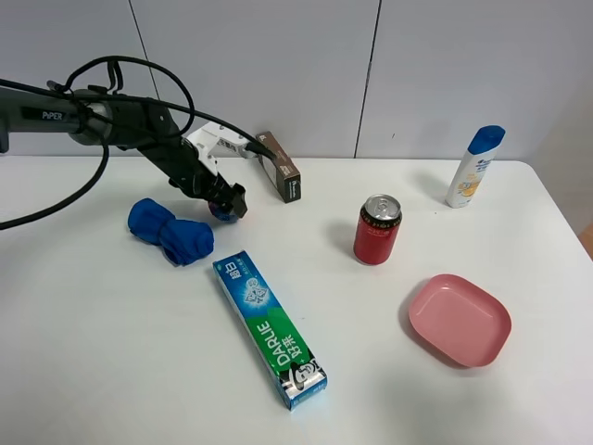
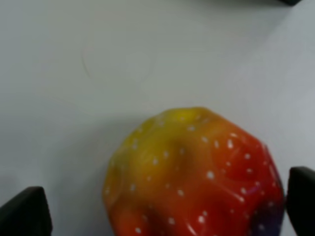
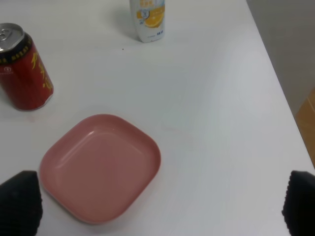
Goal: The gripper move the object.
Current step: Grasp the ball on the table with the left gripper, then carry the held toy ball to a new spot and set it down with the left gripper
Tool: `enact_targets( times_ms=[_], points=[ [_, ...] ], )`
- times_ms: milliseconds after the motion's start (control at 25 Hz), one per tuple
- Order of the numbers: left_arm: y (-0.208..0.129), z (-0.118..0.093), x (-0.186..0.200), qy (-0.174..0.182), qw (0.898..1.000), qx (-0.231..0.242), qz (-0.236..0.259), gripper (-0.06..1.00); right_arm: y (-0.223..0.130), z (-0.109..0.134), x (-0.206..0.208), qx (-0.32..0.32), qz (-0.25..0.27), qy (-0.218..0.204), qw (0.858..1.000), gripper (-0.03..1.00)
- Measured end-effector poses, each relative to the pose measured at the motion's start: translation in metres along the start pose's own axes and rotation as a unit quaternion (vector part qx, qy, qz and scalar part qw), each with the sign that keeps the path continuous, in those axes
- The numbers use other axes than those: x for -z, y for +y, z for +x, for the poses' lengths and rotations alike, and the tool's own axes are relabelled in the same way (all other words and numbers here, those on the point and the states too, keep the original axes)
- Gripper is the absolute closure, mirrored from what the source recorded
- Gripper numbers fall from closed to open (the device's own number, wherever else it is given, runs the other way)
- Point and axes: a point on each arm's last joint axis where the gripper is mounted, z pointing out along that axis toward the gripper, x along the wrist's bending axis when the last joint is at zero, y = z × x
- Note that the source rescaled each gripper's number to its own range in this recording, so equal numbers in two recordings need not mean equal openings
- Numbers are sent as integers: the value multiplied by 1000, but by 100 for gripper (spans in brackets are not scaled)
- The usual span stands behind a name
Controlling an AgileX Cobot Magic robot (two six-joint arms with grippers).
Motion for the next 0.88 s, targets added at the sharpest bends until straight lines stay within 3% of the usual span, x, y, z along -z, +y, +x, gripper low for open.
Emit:
enact_targets(
  times_ms=[80, 120, 200, 280, 320, 680, 880],
  points=[
    [-1, 0, -2, 1, 1000, 1, 0, 9, 0, 0, 0, 0, 0, 0, 1000, -3],
    [-1, 1, -2, 3, 1000, 1, -2, 16, 0, 0, 0, 0, 0, 0, 1000, -3],
    [2, 2, -2, 7, 1000, 0, -9, 44, 0, 0, 0, 0, 0, 0, 1000, -3],
    [6, 2, 0, 9, 1000, -1, -16, 89, 0, 0, 0, 0, 0, 0, 1000, -3],
    [7, 2, 0, 9, 1000, -1, -19, 94, 0, 0, 0, 0, 0, 0, 1000, -3],
    [7, -1, 2, -7, 1000, 19, -15, 93, 0, 0, 0, 0, 0, 0, 1000, -3],
    [22, -3, 32, -2, 999, 14, -45, 93, 0, 0, 0, 0, 0, 0, 1000, -3]
  ],
)
